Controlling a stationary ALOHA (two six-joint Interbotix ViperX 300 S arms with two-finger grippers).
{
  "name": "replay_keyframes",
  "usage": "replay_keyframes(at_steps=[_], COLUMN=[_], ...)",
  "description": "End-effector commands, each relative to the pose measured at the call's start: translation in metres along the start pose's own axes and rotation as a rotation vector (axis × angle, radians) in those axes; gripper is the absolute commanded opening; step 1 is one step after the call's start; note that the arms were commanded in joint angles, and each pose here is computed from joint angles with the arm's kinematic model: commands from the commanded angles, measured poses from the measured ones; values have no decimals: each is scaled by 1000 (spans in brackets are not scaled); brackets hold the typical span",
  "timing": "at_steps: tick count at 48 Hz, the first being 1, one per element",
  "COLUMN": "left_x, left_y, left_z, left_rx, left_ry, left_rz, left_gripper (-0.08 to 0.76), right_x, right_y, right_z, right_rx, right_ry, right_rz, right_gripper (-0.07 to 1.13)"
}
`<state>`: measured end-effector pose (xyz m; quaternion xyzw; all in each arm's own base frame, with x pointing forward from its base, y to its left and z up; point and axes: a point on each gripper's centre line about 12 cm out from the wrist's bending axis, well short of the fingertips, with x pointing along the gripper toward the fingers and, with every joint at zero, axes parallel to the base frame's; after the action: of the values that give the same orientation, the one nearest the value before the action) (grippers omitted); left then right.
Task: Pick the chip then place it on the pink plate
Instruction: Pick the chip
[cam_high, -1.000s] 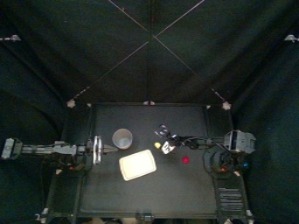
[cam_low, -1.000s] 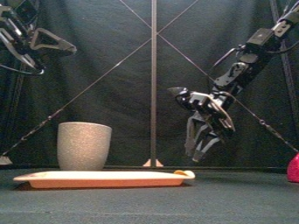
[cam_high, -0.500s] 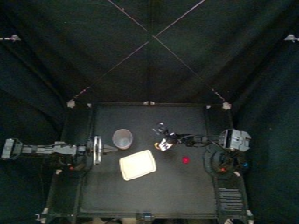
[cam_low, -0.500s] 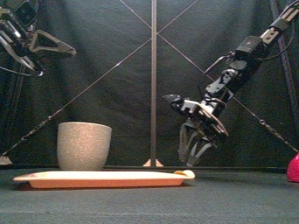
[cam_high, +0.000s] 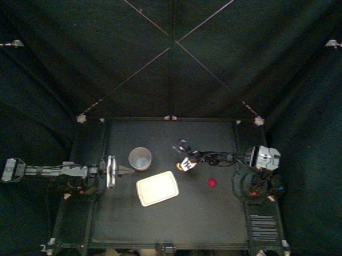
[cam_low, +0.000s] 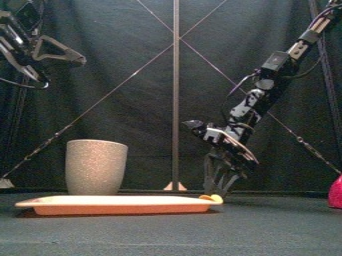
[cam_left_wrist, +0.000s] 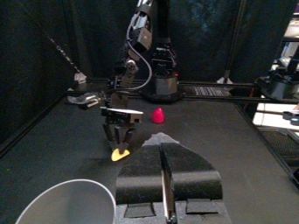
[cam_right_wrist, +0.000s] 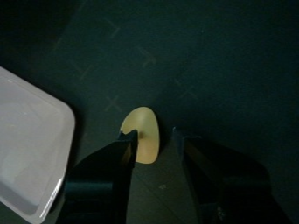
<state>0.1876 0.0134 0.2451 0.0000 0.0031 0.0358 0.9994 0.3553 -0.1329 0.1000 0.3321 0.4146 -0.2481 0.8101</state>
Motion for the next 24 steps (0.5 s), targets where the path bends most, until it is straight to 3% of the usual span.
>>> replay_keyframes(at_steps=[1, 8, 24], left_x=[2, 1, 1], left_y=[0, 0, 1], left_z=[5, 4, 4], left_rx=[2, 2, 2], left_ry=[-15, -14, -14], left_rz=[2, 2, 6], left_gripper=[37, 37, 37], right_x=[-4, -1, 1], right_y=[3, 4, 9], right_z=[10, 7, 3], right_rx=[0, 2, -14], right_ry=[-24, -1, 33], right_rz=[10, 8, 10], right_gripper=[766, 716, 443])
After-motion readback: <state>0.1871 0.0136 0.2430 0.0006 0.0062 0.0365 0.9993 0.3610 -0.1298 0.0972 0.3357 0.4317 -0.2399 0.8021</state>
